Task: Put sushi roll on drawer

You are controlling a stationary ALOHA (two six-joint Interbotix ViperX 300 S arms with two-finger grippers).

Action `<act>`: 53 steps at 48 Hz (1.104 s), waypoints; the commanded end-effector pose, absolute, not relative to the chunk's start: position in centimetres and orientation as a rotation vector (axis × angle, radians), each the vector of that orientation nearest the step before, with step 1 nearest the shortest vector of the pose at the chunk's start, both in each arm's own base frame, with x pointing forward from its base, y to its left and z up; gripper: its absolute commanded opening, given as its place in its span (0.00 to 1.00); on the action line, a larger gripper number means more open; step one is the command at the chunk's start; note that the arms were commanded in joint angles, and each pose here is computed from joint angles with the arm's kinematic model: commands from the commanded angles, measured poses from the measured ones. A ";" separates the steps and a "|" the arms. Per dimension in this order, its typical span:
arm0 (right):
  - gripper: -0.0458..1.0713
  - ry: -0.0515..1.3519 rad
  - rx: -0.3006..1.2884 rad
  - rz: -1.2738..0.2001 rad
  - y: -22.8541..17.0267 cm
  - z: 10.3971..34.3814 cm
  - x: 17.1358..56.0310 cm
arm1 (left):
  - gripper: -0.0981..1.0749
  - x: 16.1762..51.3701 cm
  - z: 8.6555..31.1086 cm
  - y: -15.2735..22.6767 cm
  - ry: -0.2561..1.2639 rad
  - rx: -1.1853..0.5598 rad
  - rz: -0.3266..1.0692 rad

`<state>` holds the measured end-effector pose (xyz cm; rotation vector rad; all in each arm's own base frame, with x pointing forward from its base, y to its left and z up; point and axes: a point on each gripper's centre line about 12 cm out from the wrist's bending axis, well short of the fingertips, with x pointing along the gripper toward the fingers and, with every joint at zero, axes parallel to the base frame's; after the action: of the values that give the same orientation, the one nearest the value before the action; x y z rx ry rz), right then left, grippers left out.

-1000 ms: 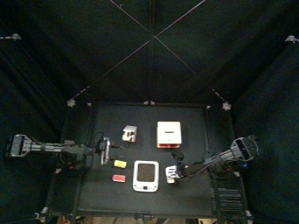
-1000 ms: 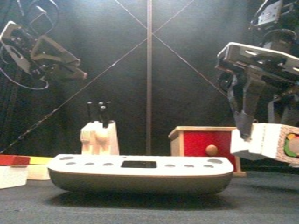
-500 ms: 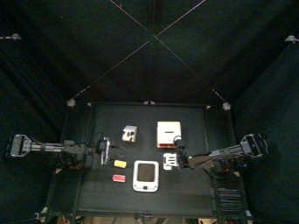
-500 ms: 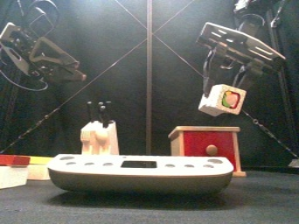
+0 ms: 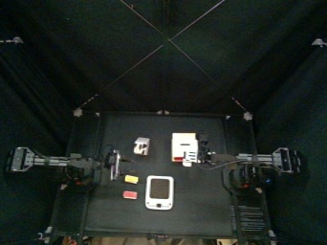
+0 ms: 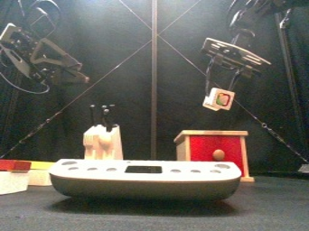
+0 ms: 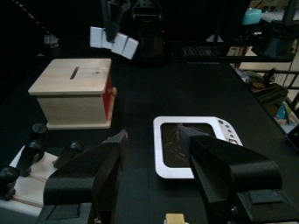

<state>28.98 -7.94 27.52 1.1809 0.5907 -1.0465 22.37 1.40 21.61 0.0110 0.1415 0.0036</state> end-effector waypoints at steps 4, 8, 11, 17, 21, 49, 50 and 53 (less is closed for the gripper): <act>0.51 0.539 1.203 -1.040 -11.3 29.9 28.8 | 0.82 22.6 22.1 1.5 0.128 0.012 0.007; 0.51 0.552 1.218 -1.056 -12.9 29.8 28.6 | 0.82 22.6 22.1 1.5 0.128 0.012 0.007; 0.51 0.560 1.225 -1.062 -13.8 29.6 28.4 | 0.82 22.6 22.0 1.5 0.128 0.012 0.007; 0.51 0.592 1.246 -1.067 -15.3 28.9 28.0 | 0.82 22.5 21.9 1.5 0.131 0.012 0.007; 0.51 0.609 1.265 -1.063 -15.9 28.3 28.1 | 0.82 22.5 21.8 1.5 0.134 0.011 0.008; 0.52 0.656 1.262 -1.035 -17.2 25.8 29.9 | 0.82 22.4 21.7 1.5 0.135 0.011 0.008; 0.52 0.656 1.262 -1.035 -17.2 25.8 29.9 | 0.82 22.4 21.8 1.5 0.135 0.011 0.007; 0.53 0.665 1.261 -1.044 -17.3 25.5 29.8 | 0.82 22.4 21.8 1.5 0.134 0.011 0.008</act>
<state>29.72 -17.01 24.48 1.2660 0.6973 -1.0557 22.20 1.41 21.28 0.0097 0.1506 0.0050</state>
